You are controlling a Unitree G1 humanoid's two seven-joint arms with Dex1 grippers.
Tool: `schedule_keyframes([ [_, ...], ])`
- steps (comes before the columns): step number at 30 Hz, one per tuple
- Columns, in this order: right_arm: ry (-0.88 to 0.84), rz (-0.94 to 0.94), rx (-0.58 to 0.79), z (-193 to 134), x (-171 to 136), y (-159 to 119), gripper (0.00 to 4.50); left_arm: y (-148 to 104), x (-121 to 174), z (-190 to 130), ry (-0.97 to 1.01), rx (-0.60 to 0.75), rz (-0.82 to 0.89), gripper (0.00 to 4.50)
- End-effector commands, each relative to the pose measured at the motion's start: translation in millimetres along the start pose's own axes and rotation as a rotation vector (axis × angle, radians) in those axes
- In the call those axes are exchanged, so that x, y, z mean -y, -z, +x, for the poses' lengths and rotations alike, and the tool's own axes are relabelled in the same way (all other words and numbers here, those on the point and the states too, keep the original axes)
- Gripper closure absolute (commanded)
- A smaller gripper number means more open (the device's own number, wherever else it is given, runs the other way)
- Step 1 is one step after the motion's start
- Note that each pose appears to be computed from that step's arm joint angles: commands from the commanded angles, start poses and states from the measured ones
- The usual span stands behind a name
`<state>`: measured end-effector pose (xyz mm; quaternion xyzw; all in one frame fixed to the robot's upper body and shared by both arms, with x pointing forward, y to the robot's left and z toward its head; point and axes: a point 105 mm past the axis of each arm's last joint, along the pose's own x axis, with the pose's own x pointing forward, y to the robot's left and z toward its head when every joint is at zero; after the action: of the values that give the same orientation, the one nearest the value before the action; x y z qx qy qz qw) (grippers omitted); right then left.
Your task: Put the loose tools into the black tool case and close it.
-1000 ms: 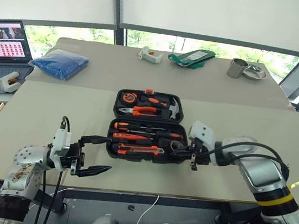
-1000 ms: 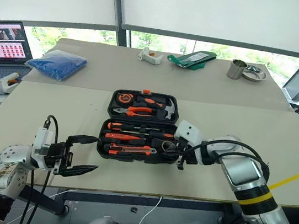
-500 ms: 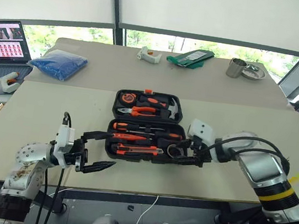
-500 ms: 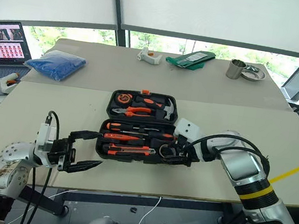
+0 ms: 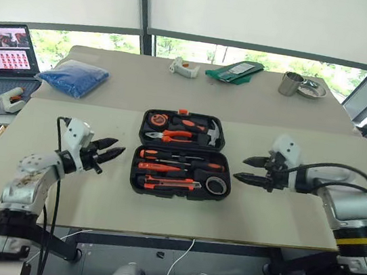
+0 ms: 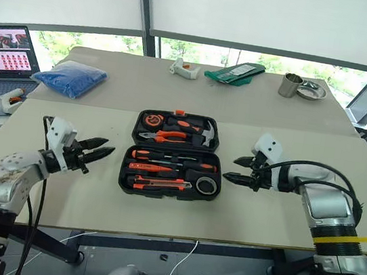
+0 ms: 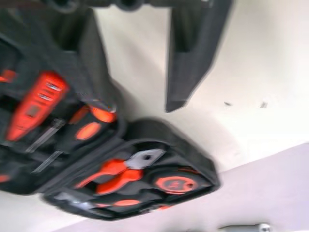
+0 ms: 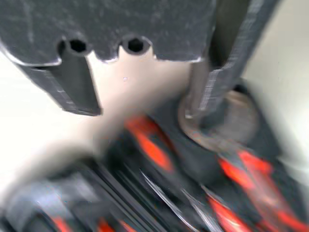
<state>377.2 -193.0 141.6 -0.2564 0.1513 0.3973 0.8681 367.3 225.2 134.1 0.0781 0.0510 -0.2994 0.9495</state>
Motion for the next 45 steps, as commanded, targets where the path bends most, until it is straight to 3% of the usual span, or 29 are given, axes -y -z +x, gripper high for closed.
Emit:
schedule_keyframes([
  [1, 0.095, -0.129, 0.029, 11, 20, -16, 3.1, -1, 0, 17, 0.012, -0.042, 0.018, 4.4],
  [5, 0.09, -0.185, 0.031, 37, 25, -20, 4.47, 8, 4, 36, 0.067, -0.123, 0.016, 4.5],
  [12, -0.057, -0.192, 0.092, 69, 4, -38, 4.47, 4, 11, 48, 0.129, -0.128, -0.003, 4.5],
  [17, -0.137, -0.188, 0.135, 74, -8, -44, 4.47, -6, 29, 51, 0.231, -0.047, -0.016, 4.5],
  [22, -0.214, -0.173, 0.127, 61, -23, -28, 4.47, -5, 58, 37, 0.401, -0.075, 0.028, 4.5],
  [26, -0.224, -0.112, 0.088, 45, -33, -13, 4.47, -9, 68, 30, 0.391, -0.06, -0.002, 4.5],
  [33, -0.253, -0.027, 0.056, 28, -60, -1, 4.47, 14, 74, 9, 0.366, -0.12, -0.039, 4.5],
  [38, -0.176, -0.023, 0.074, 15, -48, -7, 4.47, 20, 58, -1, 0.303, -0.171, -0.081, 4.5],
  [40, -0.185, 0.005, 0.056, 4, -44, -7, 4.5, 13, 48, -6, 0.274, -0.158, -0.059, 3.9],
  [41, -0.183, -0.004, 0.057, -3, -40, -10, 3.91, 12, 41, -9, 0.247, -0.185, -0.07, 3.62],
  [45, -0.115, 0.087, 0.052, -20, -27, -22, 2.64, 6, 27, -21, 0.208, -0.273, -0.16, 2.1],
])
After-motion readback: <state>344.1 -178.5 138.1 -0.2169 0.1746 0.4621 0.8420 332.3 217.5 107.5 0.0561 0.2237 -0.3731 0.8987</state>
